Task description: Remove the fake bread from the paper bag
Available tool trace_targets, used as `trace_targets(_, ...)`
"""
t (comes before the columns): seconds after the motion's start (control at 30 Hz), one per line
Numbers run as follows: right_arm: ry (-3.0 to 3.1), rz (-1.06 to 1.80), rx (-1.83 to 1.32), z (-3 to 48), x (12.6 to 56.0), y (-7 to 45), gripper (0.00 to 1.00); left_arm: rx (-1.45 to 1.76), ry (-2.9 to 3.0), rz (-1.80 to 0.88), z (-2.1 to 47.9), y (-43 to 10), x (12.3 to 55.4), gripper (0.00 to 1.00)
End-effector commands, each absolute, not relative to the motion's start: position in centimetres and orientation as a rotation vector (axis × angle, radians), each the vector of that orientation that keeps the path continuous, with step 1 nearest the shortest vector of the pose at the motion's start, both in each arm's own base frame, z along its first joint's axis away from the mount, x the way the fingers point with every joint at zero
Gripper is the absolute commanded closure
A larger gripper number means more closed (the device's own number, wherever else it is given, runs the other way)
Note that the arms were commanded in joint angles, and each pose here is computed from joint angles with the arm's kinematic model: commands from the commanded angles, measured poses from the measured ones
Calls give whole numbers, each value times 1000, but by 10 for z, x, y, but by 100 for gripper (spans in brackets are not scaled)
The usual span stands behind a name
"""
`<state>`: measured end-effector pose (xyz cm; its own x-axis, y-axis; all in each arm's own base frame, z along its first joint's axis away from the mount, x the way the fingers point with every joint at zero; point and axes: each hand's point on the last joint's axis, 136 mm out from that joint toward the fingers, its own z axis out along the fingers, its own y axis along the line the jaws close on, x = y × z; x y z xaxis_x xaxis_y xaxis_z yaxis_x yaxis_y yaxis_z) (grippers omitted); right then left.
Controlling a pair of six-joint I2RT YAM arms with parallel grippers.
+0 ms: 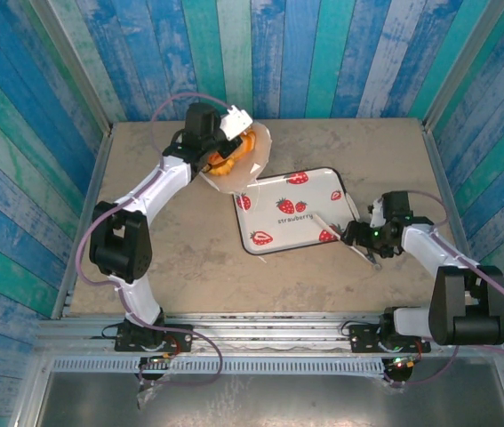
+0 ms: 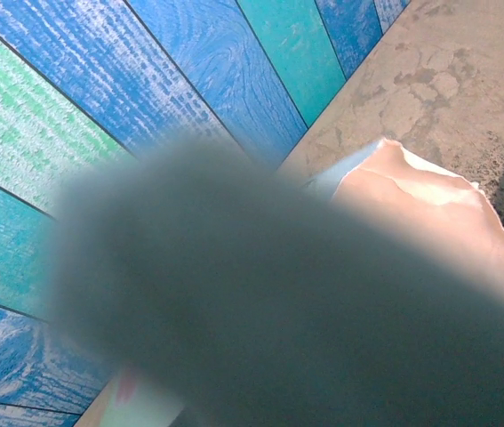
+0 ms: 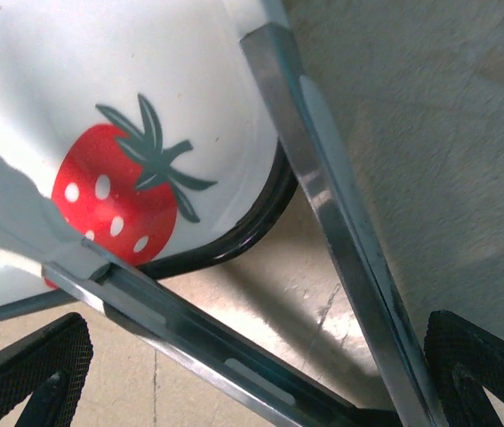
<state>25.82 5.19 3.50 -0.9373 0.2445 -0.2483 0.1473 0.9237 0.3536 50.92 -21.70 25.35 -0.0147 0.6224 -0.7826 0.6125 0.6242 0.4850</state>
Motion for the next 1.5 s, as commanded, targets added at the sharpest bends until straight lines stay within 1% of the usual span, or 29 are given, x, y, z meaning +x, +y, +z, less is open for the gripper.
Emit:
trace_targets(0.0,2799,587,272,35,250,64,0,956,1598,18,303,-214,502,100)
trace_targets(0.17,2825,585,271,33,243,68,0,950,1607,35,301,-211,503,100)
trace_targets(0.5,2903,276,256,21,233,61,0,954,1593,55,307,-209,501,100)
trace_targets(0.77,2906,174,252,17,231,57,3,953,1583,57,310,-209,500,100)
trace_targets(1.27,2953,111,219,8,234,62,18,944,1586,76,313,-206,499,100)
trace_targets(1.47,2972,104,223,6,228,61,30,936,1584,94,317,-203,500,100)
